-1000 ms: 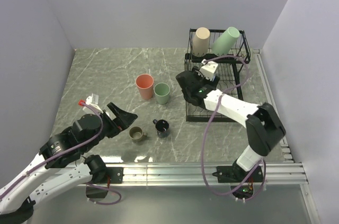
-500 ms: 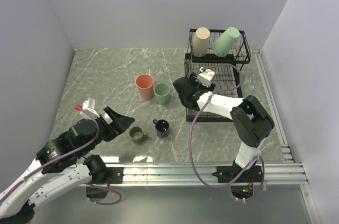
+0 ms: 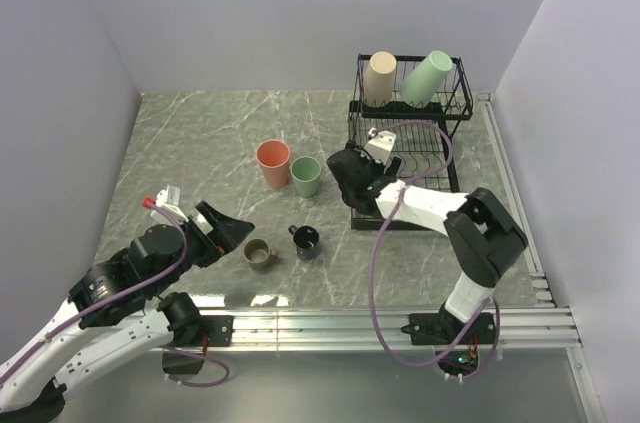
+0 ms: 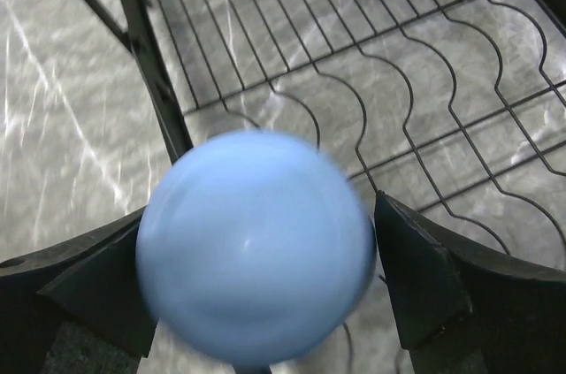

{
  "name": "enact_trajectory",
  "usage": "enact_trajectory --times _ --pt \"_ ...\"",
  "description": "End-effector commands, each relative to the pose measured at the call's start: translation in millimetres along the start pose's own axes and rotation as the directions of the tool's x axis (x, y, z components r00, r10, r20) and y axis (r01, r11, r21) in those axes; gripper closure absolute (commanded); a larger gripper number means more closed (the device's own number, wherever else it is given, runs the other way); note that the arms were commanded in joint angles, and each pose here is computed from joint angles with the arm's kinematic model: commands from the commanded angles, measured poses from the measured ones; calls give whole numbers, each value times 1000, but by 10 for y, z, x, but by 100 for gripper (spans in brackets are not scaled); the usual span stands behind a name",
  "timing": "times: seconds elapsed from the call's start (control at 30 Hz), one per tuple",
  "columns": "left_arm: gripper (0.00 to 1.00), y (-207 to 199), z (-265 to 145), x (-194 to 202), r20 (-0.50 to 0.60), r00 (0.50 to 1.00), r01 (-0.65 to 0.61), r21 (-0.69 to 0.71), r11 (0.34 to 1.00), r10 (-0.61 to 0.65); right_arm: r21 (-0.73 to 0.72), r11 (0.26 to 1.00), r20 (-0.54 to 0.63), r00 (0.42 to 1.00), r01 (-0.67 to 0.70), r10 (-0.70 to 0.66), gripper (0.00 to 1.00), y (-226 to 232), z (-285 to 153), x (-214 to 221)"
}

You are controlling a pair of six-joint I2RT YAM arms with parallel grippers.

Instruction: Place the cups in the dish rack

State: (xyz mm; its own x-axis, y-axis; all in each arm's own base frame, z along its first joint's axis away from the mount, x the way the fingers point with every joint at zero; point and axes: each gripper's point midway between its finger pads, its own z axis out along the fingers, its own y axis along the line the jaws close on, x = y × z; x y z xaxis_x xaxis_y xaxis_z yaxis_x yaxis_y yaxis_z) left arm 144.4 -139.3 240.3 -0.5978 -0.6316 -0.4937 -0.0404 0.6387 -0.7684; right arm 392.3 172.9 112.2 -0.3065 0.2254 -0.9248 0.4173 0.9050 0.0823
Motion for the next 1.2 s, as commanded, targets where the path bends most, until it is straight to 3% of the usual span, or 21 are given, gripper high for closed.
enact_trajectory --times 0.0,0.27,0.5,0.63,0.73,0.87,0.93,1.0,1.03,1.17 --pt "5 112 -13 -47 34 997 64 -53 997 -62 -86 996 27 999 -30 33 6 29 -155 -217" --pt "4 107 -88 -143 67 996 61 -52 997 -58 -181 982 25 998 -56 62 3 -46 -414 -482" --pt "3 149 -108 -186 85 996 39 -71 997 -33 -271 957 39 992 -108 123 1 -165 -787 -993" --pt "2 217 -87 -291 136 991 17 -130 991 1 -399 898 6 979 -186 206 1 -228 -1201 -1371" --pt "1 172 21 -386 178 982 -30 -162 986 59 -529 821 -40 973 -215 229 6 -243 -1595 -1599" --pt "0 127 393 -367 127 962 -197 -293 936 242 -621 750 -84 971 -226 223 5 -392 -2040 -1789" --pt "1 -61 588 -356 88 954 -253 -267 930 285 -636 736 -113 972 -231 208 2 -507 -2176 -1804" --pt "1 -29 888 -431 55 959 -250 -294 922 278 -640 724 -131 965 -259 229 1 -711 -2296 -1856" --pt "2 -121 992 -341 -14 970 -239 -220 946 242 -647 714 -137 963 -266 234 1 -770 -2345 -1867" --pt "10 -43 1420 -684 3 986 -164 -207 965 168 -669 677 -180 951 -306 251 1 -1059 -2543 -1870"
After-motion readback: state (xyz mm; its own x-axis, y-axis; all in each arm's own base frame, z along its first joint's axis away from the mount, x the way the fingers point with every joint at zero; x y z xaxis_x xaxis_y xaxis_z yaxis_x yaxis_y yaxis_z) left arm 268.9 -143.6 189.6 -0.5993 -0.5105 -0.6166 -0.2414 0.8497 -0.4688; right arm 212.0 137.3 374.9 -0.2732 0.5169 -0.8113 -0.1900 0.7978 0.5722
